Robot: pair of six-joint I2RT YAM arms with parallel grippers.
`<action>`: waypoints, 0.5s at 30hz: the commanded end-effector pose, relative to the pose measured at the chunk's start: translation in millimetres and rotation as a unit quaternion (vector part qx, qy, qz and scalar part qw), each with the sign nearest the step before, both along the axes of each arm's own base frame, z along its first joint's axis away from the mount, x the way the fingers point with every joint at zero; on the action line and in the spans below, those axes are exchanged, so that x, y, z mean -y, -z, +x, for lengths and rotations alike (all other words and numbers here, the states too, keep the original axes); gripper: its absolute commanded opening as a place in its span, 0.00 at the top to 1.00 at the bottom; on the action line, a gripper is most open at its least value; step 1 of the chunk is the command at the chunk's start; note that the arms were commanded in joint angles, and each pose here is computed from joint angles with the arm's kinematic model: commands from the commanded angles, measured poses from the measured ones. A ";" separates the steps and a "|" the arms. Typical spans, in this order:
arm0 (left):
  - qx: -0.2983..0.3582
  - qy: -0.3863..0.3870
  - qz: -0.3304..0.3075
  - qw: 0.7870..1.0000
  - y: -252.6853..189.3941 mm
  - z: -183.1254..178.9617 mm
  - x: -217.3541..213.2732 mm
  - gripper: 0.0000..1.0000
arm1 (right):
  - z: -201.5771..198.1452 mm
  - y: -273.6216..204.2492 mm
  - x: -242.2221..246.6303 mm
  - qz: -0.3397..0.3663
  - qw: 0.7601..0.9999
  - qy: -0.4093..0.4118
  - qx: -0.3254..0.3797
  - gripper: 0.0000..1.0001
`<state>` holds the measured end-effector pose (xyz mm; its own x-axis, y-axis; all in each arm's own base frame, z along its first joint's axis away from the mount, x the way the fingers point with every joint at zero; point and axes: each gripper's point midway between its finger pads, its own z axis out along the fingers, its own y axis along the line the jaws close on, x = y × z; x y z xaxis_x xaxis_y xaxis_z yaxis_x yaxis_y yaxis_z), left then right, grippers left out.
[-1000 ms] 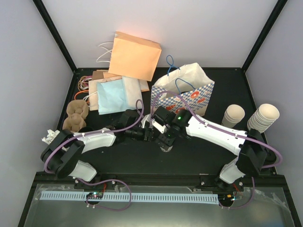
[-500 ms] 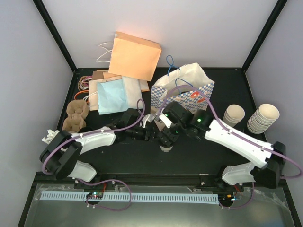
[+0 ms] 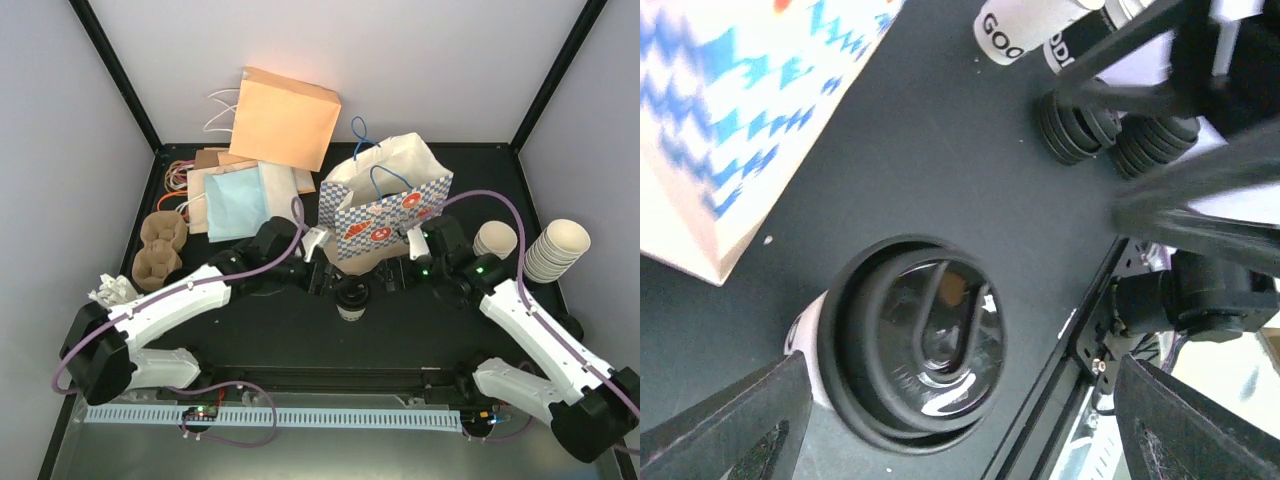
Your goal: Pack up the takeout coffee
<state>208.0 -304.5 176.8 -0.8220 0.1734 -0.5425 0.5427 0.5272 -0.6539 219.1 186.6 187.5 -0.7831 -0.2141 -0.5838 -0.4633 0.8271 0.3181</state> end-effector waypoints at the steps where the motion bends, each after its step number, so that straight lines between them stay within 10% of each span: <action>1: 0.070 0.023 0.101 0.992 -10.0 -12.6 5.2 0.15 | -5.0 9.2 -2.9 0.123 0.989 0.036 -0.069 0.00; 15: 0.106 0.063 0.274 0.954 7.2 -15.3 36.2 0.01 | -23.9 50.9 9.4 0.187 0.972 0.098 -0.100 0.00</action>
<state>193.1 -341.0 167.4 -0.6968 0.4926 -0.5213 0.6852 0.6719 -0.2811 198.3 173.2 144.1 -0.8817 0.0949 -0.4622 -0.2460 0.7434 0.6220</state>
